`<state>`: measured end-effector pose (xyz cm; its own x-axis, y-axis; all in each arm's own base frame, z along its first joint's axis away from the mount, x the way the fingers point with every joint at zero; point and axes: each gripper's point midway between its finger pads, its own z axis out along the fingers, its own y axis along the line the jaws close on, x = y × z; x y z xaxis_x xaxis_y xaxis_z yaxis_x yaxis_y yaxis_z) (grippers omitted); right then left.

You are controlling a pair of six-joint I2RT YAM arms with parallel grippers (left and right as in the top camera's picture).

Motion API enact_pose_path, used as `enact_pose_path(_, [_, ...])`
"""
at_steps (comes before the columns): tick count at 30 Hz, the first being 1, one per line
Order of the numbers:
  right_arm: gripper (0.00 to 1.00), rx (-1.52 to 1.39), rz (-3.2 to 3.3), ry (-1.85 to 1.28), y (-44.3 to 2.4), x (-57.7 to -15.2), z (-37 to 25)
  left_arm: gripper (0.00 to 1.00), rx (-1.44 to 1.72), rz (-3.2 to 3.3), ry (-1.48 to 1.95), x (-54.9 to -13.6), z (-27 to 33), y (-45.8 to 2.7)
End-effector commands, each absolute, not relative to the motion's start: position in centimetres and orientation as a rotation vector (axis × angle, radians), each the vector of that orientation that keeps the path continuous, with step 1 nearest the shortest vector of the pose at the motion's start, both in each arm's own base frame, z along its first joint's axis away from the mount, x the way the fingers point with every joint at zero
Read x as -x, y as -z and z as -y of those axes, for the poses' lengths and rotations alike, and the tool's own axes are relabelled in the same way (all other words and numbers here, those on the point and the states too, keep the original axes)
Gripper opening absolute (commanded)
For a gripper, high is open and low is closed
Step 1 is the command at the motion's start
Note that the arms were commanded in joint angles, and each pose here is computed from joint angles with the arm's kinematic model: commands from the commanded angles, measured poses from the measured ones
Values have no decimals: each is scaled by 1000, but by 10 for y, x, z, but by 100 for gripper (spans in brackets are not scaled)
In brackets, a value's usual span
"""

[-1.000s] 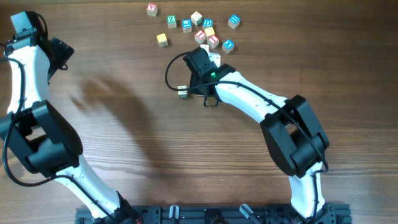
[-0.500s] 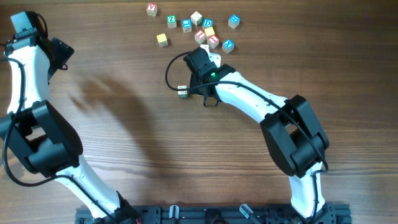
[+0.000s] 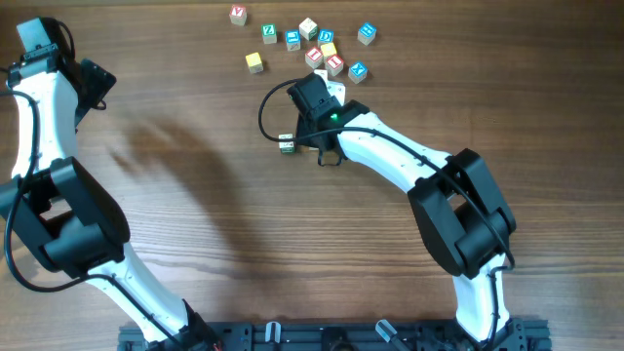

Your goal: Form a circle

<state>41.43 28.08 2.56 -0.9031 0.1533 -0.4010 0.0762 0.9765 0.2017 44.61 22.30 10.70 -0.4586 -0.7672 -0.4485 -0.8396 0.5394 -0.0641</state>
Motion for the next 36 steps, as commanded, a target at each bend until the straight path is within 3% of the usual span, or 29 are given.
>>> enact_pose_path(1, [51, -125, -2695, -194, -16, -418, -276, 100, 1297, -2335, -232, -447, -226, -117])
enact_pose_path(6, [53, 86, -2573, -268, -90, -457, -291, 100, 1297, -2335, -232, -447, -226, -117])
enact_pose_path(10, [53, 275, -2538, -479, -131, -451, -333, 100, 1297, -2335, -232, -447, -226, -117])
enact_pose_path(14, [61, 333, -2606, -451, -101, -430, -345, 100, 1297, -2335, -232, -447, -226, -117])
enact_pose_path(20, [63, 380, -2641, -260, -50, -415, -348, 100, 1297, -2335, -232, -447, -226, -117])
enact_pose_path(31, [63, 410, -2683, -201, -11, -408, -353, 100, 1297, -2336, -232, -447, -226, -117])
enact_pose_path(33, [63, 408, -2681, -204, -11, -408, -354, 100, 1297, -2335, -232, -447, -226, -117])
enact_pose_path(36, [52, 411, -2696, -221, -10, -405, -355, 100, 1297, -2336, -232, -447, -226, -117])
